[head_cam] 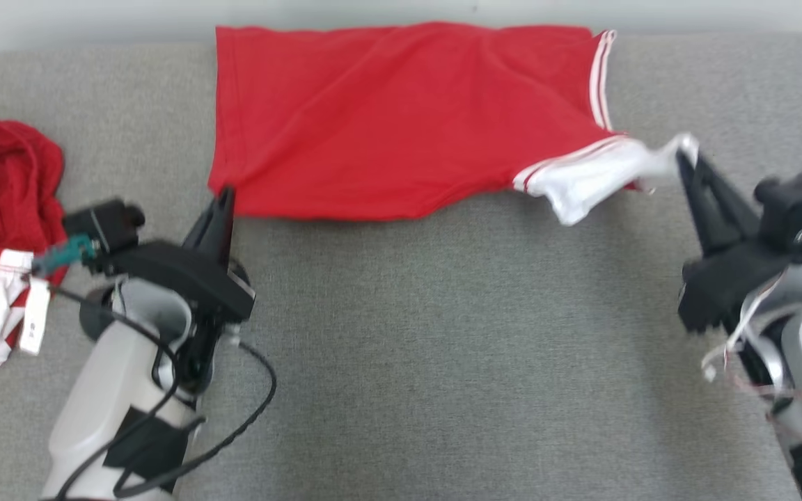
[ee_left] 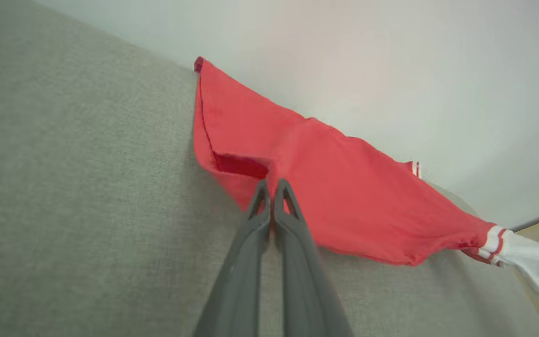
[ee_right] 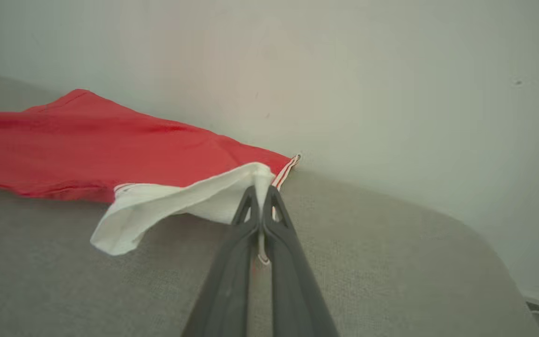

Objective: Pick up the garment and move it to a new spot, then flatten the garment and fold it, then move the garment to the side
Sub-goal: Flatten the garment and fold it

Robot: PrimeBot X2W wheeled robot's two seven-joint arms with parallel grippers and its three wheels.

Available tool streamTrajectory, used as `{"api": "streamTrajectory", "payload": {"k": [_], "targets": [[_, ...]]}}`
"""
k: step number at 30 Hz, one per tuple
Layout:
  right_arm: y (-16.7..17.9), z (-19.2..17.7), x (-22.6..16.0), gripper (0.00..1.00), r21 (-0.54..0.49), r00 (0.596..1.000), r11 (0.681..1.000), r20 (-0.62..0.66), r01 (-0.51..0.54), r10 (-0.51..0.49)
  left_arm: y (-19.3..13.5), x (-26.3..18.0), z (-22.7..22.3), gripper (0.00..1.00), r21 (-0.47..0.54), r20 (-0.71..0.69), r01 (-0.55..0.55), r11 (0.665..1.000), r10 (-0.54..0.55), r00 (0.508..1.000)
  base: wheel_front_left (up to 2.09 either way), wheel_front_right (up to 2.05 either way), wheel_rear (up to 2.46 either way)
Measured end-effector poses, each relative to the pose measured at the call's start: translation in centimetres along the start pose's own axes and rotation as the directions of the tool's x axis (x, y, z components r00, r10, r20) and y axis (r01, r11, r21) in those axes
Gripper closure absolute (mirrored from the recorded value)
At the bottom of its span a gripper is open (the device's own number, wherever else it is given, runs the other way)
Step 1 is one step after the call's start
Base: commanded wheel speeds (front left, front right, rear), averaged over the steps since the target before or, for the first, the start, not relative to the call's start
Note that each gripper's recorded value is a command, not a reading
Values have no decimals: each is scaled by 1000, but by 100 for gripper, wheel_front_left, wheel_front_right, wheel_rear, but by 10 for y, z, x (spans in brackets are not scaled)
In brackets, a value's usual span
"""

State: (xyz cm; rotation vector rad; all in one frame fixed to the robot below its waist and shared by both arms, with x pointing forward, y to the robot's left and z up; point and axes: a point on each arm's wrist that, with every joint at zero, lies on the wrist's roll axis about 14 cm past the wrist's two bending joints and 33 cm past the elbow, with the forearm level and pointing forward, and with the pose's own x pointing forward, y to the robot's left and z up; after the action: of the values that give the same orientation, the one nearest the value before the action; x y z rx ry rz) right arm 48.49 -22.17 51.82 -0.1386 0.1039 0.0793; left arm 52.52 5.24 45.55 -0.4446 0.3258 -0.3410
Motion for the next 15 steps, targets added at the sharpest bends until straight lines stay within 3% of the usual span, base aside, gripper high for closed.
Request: {"api": "streamTrajectory", "payload": {"k": [6, 15], "targets": [[-8, -30, -42, 100, -33, 992, 999, -123, 9, -13, 15, -19, -12, 100, 30, -8, -83, 996, 83, 996, 0, 0, 0], [-2, -51, -90, 100, 2, 973, 1000, -229, 20, -19, 16, -50, -39, 100, 44, -35, -109, 993, 110, 993, 0, 0, 0]]}}
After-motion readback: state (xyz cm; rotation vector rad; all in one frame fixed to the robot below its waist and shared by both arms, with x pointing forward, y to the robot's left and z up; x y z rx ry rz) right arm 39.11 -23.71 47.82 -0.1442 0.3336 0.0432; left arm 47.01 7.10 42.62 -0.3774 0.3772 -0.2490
